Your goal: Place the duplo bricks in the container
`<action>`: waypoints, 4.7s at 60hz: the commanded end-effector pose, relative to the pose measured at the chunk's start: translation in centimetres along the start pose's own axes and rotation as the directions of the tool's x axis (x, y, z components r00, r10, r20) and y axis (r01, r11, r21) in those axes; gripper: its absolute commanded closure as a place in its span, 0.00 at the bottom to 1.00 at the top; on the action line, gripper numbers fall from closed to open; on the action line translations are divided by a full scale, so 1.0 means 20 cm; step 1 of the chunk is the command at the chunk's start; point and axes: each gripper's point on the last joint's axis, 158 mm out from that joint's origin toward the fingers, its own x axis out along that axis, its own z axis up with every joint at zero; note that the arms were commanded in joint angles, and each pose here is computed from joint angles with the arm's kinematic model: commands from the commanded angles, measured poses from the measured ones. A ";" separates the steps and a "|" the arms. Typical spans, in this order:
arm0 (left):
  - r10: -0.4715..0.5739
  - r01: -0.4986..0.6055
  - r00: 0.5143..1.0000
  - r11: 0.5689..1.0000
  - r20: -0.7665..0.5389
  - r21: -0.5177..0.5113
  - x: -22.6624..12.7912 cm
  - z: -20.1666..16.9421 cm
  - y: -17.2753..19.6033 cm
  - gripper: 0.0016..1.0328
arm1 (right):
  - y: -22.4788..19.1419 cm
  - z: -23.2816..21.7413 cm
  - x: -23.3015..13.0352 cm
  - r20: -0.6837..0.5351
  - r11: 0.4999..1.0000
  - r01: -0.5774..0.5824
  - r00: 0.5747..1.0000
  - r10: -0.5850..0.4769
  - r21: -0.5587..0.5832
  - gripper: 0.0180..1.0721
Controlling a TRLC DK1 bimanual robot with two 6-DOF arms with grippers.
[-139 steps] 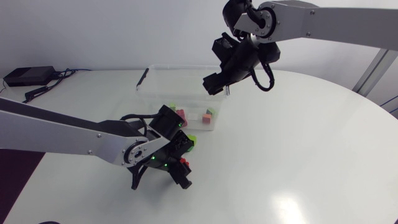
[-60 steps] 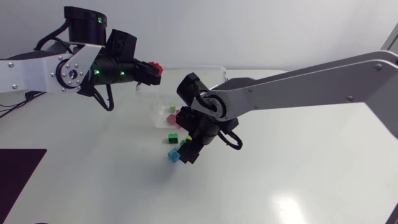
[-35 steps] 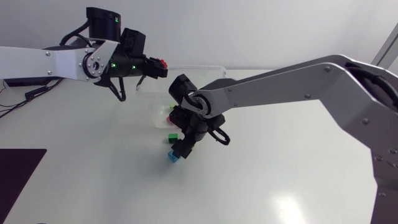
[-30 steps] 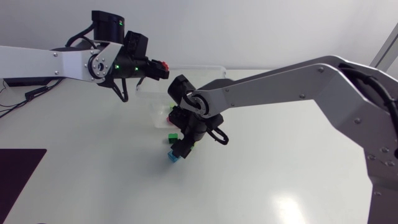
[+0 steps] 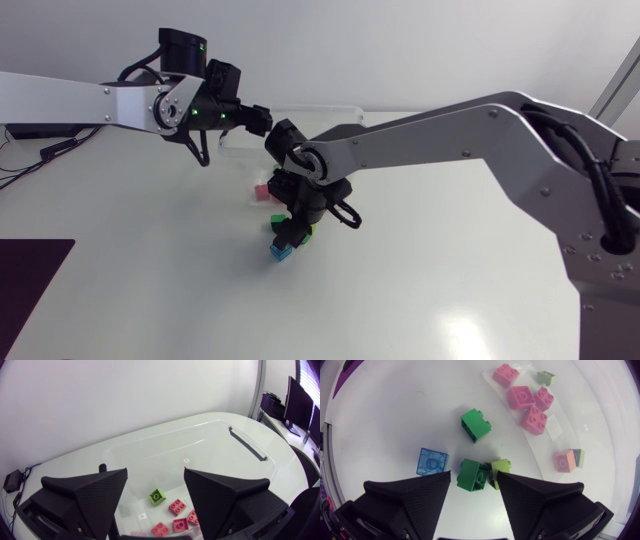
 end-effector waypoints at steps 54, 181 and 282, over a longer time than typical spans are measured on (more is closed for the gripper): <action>0.008 -0.008 1.000 1.000 0.009 -0.011 -0.71 -0.12 0.02 0.16 | 0.08 -0.09 0.12 -0.128 0.999 -0.021 0.992 0.017 -0.029 0.47; -0.327 0.472 0.778 0.868 -0.536 0.156 -0.33 -1.16 -0.69 0.17 | -0.70 0.37 -0.69 0.303 0.943 0.109 0.930 -0.208 0.313 0.61; -0.208 0.204 0.978 0.961 0.002 0.184 -0.59 -0.11 -0.38 0.77 | -0.11 -0.24 -0.21 0.223 0.994 0.080 0.973 -0.061 -0.075 0.19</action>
